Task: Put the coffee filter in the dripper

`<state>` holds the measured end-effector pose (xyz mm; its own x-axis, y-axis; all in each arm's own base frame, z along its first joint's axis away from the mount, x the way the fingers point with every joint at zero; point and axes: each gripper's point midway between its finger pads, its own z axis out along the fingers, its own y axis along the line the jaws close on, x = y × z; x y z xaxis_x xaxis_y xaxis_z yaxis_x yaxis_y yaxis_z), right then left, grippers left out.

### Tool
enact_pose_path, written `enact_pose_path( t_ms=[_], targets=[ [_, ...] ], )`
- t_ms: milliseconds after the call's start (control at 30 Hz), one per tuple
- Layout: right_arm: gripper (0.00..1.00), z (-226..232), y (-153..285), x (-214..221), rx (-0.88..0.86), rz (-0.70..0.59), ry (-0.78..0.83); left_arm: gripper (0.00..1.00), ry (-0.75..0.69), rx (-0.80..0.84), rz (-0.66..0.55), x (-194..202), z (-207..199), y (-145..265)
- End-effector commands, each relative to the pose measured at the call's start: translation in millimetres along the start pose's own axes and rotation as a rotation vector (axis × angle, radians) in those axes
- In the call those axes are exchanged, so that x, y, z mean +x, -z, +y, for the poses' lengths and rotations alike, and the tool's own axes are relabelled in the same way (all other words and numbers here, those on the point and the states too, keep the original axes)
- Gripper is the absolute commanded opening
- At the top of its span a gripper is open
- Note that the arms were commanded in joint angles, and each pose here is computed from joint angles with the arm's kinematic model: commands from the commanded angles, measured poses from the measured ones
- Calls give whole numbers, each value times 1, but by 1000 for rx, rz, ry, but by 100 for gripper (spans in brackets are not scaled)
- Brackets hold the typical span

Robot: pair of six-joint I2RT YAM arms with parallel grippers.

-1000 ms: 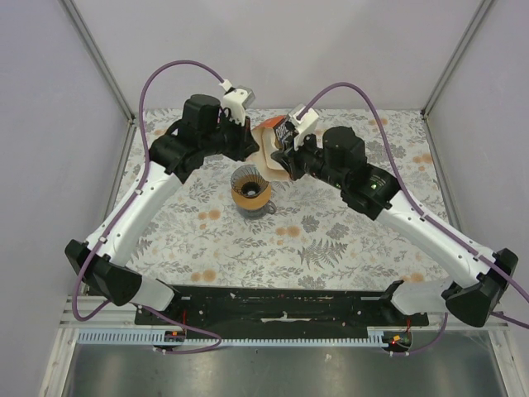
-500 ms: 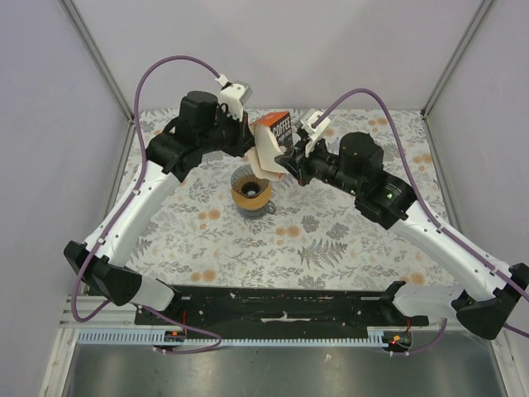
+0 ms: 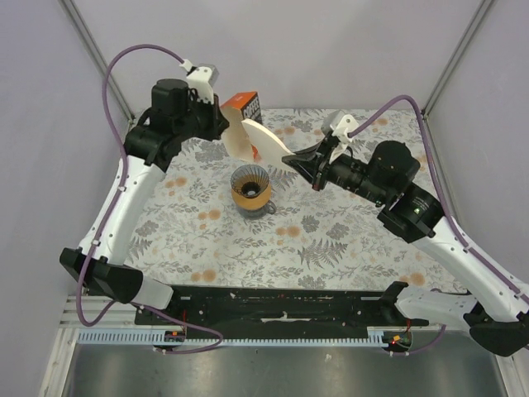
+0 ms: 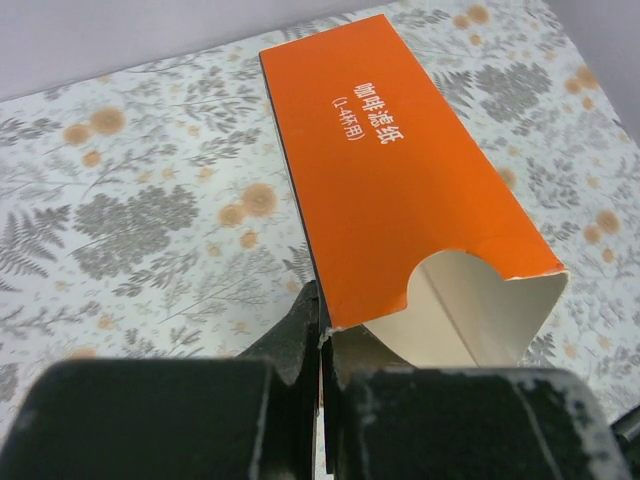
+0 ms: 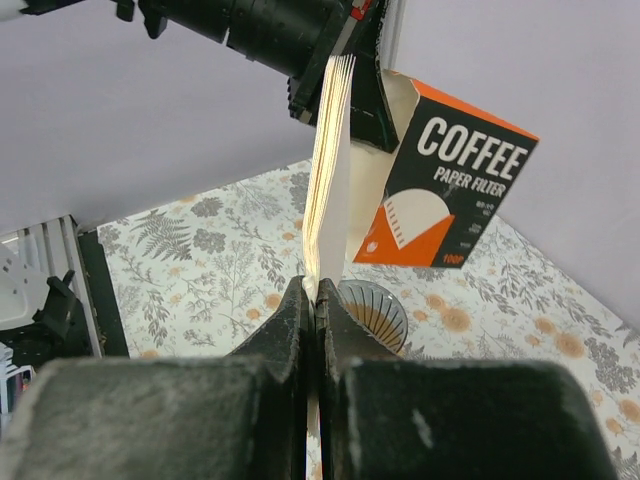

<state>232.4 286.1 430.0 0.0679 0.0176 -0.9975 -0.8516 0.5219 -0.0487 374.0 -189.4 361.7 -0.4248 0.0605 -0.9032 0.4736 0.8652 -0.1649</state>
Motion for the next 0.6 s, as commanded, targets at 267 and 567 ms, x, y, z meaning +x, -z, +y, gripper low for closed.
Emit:
enact_pose_path(
  t_ms=[267,567],
  targets=[
    [0,4,7,-7,-13,-38,8,2,-50,-173,231,50,105,43],
    [0,3,-6,10,-33,24,8,2,-68,-215,488,151,156,61]
  ],
)
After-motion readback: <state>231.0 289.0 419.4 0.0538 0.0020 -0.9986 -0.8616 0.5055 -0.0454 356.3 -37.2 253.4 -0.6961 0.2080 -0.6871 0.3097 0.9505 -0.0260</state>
